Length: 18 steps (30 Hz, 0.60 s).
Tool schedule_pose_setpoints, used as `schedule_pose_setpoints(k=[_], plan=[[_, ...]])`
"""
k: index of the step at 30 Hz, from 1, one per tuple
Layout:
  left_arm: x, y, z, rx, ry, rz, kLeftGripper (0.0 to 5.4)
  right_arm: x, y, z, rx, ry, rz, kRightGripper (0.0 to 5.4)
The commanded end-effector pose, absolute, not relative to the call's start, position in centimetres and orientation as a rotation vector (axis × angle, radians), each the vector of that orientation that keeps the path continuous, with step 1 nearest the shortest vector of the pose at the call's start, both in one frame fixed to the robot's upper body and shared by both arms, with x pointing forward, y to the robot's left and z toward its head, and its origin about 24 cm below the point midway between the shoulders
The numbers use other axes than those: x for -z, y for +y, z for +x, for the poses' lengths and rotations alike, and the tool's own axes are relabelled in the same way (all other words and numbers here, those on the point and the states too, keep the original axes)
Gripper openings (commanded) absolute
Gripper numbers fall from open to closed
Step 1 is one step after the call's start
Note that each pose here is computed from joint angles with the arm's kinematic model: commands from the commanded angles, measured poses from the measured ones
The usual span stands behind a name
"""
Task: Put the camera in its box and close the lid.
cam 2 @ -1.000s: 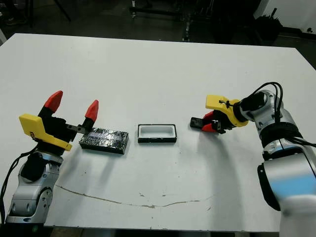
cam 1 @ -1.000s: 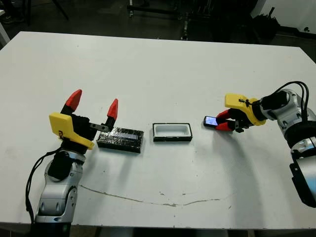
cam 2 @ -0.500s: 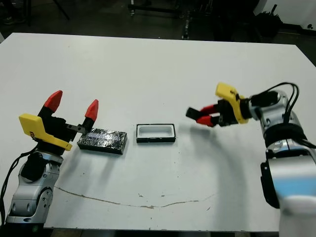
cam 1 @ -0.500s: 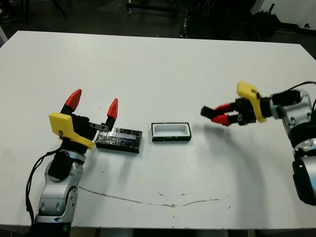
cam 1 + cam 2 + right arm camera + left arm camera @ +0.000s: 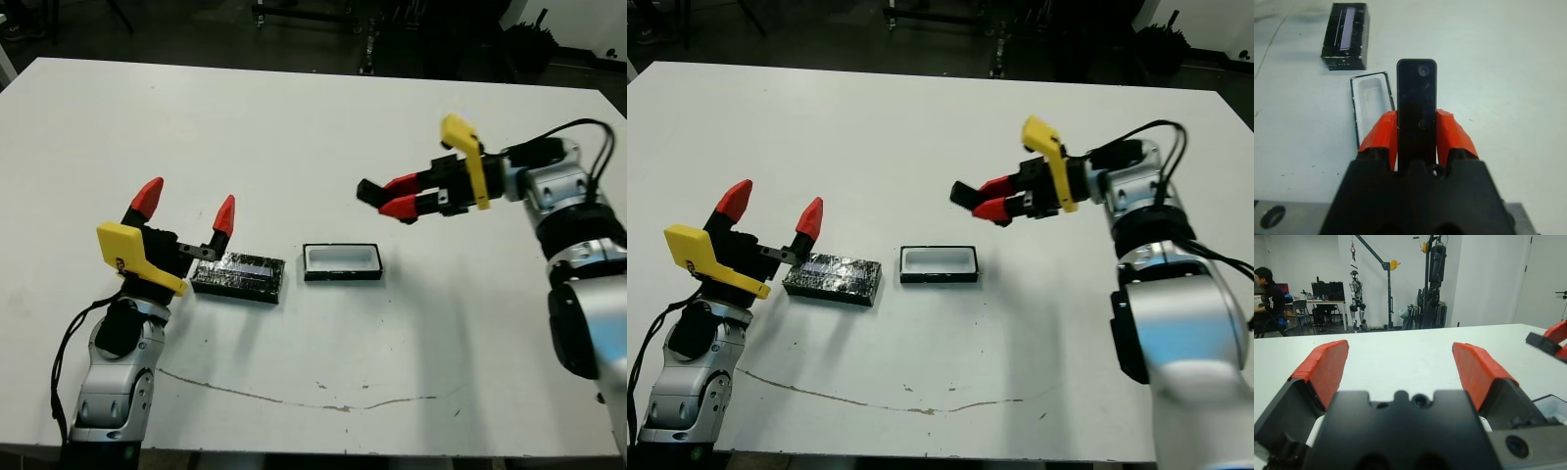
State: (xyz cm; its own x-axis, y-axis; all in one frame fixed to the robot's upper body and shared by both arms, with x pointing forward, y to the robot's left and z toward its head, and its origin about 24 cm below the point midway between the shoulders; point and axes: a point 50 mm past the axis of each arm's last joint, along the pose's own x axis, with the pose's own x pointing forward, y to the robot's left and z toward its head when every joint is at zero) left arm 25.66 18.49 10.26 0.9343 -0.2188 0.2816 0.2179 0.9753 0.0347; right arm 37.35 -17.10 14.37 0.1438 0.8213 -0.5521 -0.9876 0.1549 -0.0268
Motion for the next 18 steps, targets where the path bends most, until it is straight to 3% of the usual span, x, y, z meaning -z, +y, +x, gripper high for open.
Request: schedule_pose_setpoints(k=[1, 9, 18], plan=[[-10.3, 18.6, 25.7, 0.225, -0.280, 0.007, 5.40, -15.2, -15.4, 37.5, -1.427, 0.447, -0.466, 1.68], [-10.2, 18.5, 25.6, 0.218, -0.274, 0.006, 5.40, -14.5, -12.7, 37.1, -1.509, 0.486, -0.449, 1.68], [-10.1, 18.6, 25.5, 0.221, -0.273, 0.006, 5.40, -14.4, -11.6, 36.8, -1.536, 0.506, -0.457, 1.68]])
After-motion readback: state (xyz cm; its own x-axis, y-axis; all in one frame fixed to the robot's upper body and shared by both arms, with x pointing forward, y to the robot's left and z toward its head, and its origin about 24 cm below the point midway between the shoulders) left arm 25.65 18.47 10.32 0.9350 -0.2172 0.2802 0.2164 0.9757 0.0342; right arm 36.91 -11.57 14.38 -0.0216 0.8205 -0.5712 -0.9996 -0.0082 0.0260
